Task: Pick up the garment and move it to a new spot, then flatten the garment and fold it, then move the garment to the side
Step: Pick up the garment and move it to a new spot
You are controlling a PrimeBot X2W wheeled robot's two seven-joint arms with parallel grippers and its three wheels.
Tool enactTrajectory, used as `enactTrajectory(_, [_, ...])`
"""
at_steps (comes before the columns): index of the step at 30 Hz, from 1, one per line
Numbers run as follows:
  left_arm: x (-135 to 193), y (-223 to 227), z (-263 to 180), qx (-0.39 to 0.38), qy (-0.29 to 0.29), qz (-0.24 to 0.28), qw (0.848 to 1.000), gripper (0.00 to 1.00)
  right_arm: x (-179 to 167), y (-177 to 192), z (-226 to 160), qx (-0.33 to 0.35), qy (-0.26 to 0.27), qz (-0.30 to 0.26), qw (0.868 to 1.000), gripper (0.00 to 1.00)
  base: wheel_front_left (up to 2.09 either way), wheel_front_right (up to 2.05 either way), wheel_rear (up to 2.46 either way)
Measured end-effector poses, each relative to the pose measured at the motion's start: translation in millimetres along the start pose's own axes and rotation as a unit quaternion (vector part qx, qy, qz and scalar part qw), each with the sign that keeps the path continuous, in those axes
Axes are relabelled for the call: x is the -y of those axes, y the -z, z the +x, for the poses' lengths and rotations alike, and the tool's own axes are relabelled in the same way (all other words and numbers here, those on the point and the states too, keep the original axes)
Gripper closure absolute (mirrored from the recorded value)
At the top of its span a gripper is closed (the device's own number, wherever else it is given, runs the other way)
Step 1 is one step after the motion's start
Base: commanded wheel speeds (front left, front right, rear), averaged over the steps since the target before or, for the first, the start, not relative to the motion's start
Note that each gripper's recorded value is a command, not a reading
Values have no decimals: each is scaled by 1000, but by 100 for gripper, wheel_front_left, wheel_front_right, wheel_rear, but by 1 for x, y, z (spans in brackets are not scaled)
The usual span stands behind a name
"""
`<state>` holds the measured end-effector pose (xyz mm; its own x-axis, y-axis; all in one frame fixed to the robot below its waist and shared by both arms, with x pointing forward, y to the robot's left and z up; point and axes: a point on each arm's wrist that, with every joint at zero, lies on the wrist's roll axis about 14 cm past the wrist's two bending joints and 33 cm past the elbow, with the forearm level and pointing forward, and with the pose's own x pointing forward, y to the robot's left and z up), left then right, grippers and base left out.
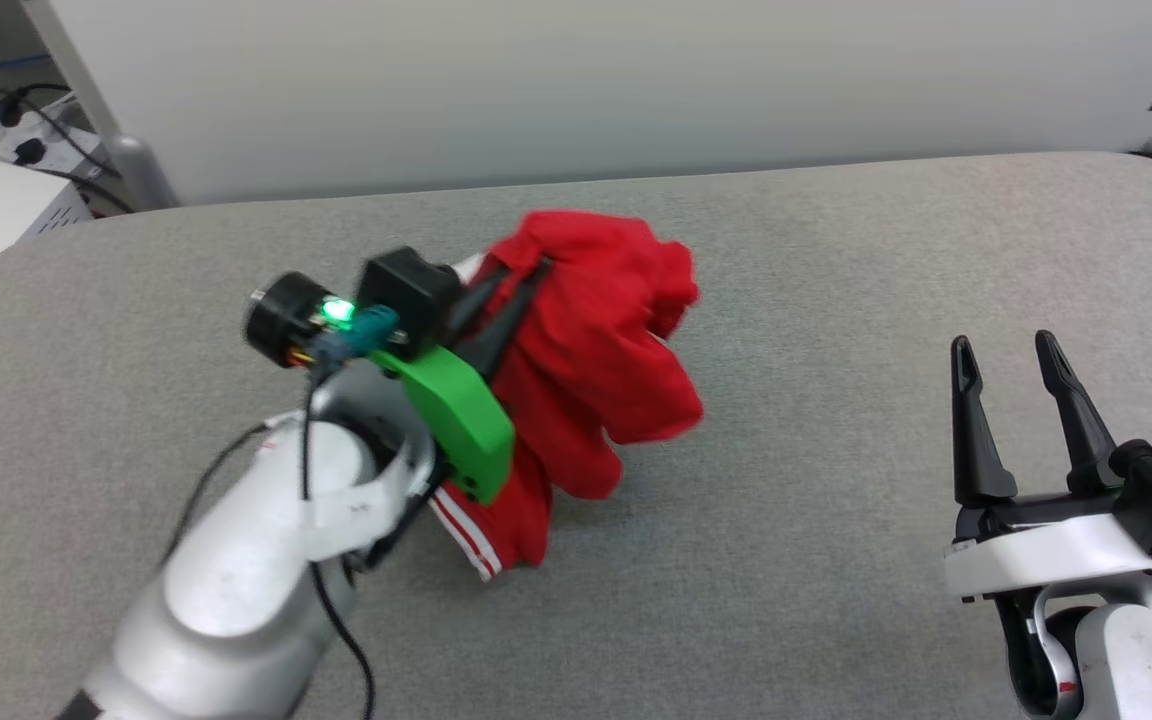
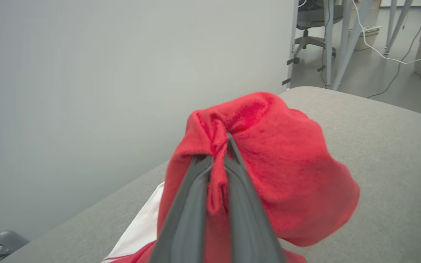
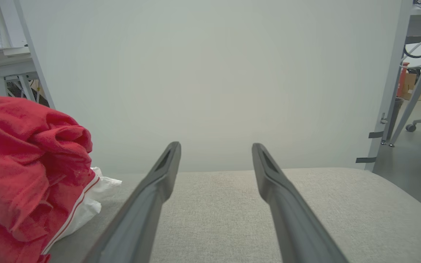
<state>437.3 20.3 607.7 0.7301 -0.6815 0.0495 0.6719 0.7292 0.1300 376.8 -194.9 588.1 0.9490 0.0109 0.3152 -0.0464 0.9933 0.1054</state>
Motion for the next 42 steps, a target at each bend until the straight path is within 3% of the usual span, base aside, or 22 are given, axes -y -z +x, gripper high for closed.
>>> enactTrajectory(8, [135, 71, 26, -69, 137, -100, 983, 100, 38, -9, -18, 4, 57, -16, 998, 0, 0, 0, 0])
enactTrajectory(12, [175, 108, 21, -119, 177, -117, 970, 100, 49, -5, -22, -5, 73, -22, 997, 0, 0, 0, 0])
enactTrajectory(13, [180, 114, 20, -128, 183, -119, 967, 88, 50, -3, -22, -7, 75, -23, 997, 0, 0, 0, 0])
enactTrajectory(14, [185, 121, 18, -138, 188, -120, 965, 22, 53, -2, -22, -10, 78, -24, 997, 0, 0, 0, 0])
enactTrajectory(15, [187, 127, 16, -144, 190, -121, 964, 0, 54, 0, -23, -12, 80, -24, 996, 0, 0, 0, 0])
enactTrajectory(19, [188, 137, 13, -151, 186, -124, 963, 0, 51, 5, -20, -18, 76, -21, 997, 0, 0, 0, 0])
enactTrajectory(24, [166, 129, 17, -124, 153, -122, 973, 0, 40, 7, -15, -17, 61, -10, 998, 0, 0, 0, 0])
enactTrajectory(26, [145, 105, 22, -77, 137, -95, 983, 0, 33, 5, -10, -11, 50, -5, 999, 0, 0, 0, 0])
enactTrajectory(34, [62, 81, 4, -42, 24, -59, 997, 0, 12, 3, -3, -4, 19, 3, 1000, 0, 0, 0, 0])
enactTrajectory(42, [-29, 52, -49, 14, -144, -59, 988, 0, -13, 1, 2, 1, -16, 15, 1000, 0, 0, 0, 0])
